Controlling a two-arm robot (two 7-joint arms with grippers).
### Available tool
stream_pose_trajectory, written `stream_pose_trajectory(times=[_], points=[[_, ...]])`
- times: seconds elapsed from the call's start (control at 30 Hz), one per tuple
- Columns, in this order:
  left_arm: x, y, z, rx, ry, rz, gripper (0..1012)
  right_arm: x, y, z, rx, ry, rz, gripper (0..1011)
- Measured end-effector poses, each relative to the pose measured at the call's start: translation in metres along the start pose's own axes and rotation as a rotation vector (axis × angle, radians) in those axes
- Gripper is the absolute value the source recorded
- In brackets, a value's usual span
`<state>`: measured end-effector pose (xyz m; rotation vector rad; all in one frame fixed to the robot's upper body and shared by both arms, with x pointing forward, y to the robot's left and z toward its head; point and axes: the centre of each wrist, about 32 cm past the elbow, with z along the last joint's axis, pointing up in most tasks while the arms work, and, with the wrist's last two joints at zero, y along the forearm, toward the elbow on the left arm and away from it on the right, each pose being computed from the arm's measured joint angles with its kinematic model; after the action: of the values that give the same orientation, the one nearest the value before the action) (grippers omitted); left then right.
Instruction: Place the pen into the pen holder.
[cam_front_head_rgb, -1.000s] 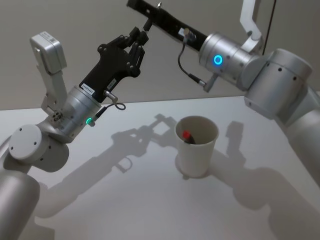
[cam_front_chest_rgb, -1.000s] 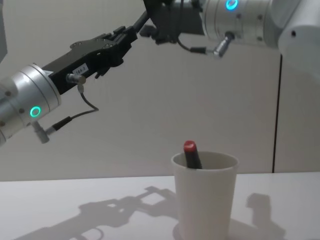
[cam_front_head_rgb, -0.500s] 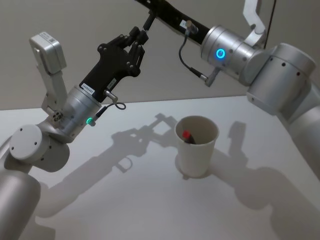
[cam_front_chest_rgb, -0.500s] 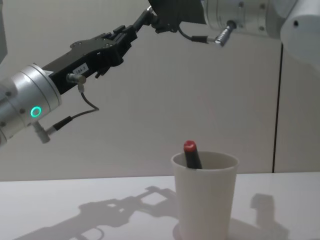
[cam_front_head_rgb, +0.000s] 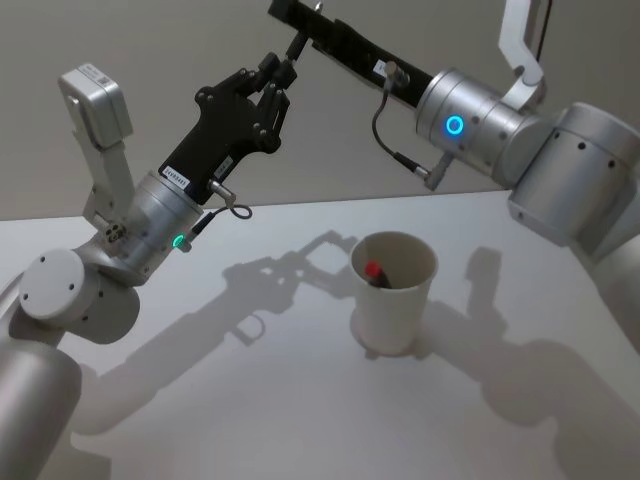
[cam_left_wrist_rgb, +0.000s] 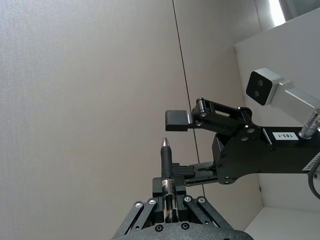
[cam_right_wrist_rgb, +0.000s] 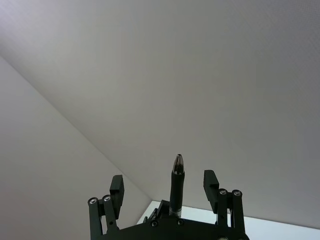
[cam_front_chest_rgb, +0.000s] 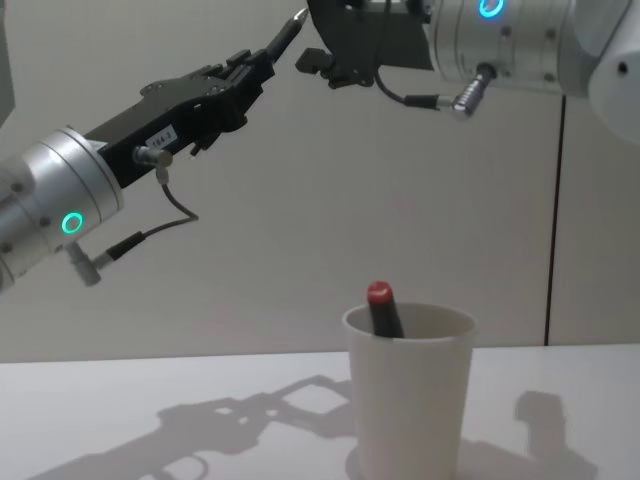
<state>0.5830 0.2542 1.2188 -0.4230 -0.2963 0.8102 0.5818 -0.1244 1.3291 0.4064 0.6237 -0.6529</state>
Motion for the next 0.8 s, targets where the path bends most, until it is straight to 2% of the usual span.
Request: stream_pose_trajectory(times=[0.8], points=[[0.0001, 0.0001, -0.0001, 0.0, 0.0, 0.0, 140, 0.0079, 0.0068, -0.0054, 0.008, -0.001, -0.02, 1002]])
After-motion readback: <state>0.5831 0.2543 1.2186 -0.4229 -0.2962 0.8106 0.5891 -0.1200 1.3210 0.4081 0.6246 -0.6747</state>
